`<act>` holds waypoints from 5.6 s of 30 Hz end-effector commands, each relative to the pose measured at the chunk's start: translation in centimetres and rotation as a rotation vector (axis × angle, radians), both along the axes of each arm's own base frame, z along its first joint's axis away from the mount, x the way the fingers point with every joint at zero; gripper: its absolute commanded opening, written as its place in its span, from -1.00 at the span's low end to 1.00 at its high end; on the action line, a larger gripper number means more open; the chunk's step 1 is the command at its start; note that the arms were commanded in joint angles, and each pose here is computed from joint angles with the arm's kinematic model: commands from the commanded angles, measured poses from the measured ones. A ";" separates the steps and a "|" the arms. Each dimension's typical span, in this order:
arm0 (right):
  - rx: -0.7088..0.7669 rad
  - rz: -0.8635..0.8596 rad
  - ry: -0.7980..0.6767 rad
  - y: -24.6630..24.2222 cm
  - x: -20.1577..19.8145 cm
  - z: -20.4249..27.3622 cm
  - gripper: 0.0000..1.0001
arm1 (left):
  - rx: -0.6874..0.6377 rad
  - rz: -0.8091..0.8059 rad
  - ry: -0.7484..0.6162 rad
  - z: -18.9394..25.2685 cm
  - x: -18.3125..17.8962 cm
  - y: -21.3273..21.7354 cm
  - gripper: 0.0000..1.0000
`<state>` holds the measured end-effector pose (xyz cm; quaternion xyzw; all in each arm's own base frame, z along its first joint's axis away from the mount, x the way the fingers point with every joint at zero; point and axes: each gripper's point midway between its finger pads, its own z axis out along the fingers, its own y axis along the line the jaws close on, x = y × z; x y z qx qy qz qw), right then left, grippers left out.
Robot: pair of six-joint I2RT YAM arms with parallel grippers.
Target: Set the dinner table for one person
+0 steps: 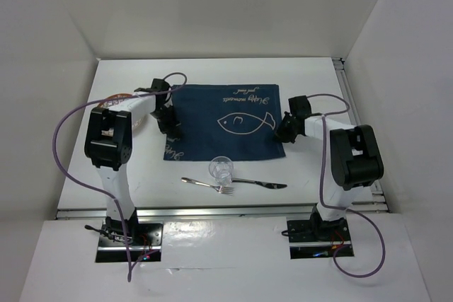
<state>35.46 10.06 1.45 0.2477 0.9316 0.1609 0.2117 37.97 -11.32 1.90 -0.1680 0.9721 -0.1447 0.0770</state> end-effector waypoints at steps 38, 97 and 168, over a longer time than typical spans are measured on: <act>-0.037 0.154 -0.290 4.9 1.2 14.2 0.44 | 0.177 0.348 -0.394 17.1 1.1 13.9 0.37; 0.007 0.304 -0.287 4.9 -5.5 14.4 0.73 | -0.380 0.095 -0.547 18.9 4.4 4.1 -1.00; -0.087 0.726 -0.192 20.1 -11.6 9.6 -0.61 | -0.050 0.008 -0.676 25.5 -0.1 1.6 0.52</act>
